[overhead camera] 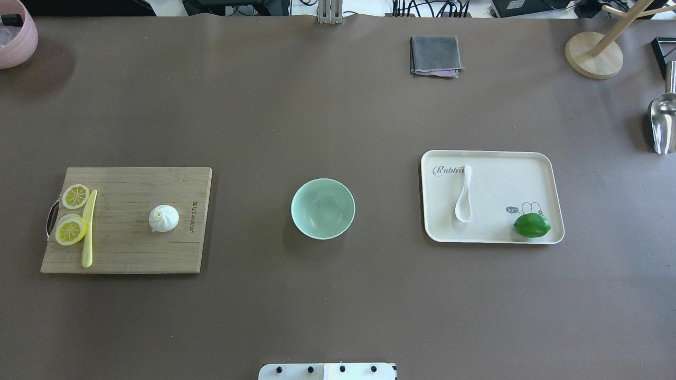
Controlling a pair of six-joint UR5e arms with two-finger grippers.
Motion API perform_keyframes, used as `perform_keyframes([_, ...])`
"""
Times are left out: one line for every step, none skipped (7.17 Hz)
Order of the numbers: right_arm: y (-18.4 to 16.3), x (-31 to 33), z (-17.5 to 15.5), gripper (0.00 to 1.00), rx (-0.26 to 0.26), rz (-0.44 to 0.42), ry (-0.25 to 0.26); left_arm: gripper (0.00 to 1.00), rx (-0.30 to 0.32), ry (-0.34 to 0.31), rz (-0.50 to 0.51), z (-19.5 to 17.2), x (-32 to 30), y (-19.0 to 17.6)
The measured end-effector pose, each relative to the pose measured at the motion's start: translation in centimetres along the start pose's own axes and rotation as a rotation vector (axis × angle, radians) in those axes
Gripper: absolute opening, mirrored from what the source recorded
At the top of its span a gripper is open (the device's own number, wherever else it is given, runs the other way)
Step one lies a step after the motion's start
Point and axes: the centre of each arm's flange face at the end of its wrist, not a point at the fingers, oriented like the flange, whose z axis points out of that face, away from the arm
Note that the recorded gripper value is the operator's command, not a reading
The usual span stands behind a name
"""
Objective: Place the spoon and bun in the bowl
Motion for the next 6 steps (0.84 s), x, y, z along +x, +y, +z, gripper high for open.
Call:
perform_keyframes([0.0,-0.04,-0.04,1.0,0.001,-0.001,0.0,0.98,-0.001,0.0,0.0,0.0,0.05,0.27])
perform_keyframes([-0.02,-0.15,-0.14,1.0,0.003,-0.004,0.0,0.98,-0.003,0.001,-0.002,0.05,0.02,0.57])
perform_keyframes([-0.05,-0.31,-0.28,1.0,0.006,-0.007,-0.001,0.98,-0.006,0.001,-0.005,0.15,-0.06,0.88])
perform_keyframes([-0.06,-0.42,-0.38,1.0,0.008,-0.009,-0.001,0.98,-0.008,0.001,-0.007,0.21,-0.13,1.04])
perform_keyframes([-0.07,-0.47,-0.42,1.0,0.009,-0.009,-0.001,0.98,-0.008,0.001,-0.008,0.23,-0.15,1.09])
perform_keyframes([-0.08,-0.49,-0.44,1.0,0.01,-0.008,-0.001,0.98,-0.008,0.001,-0.007,0.21,-0.12,1.09])
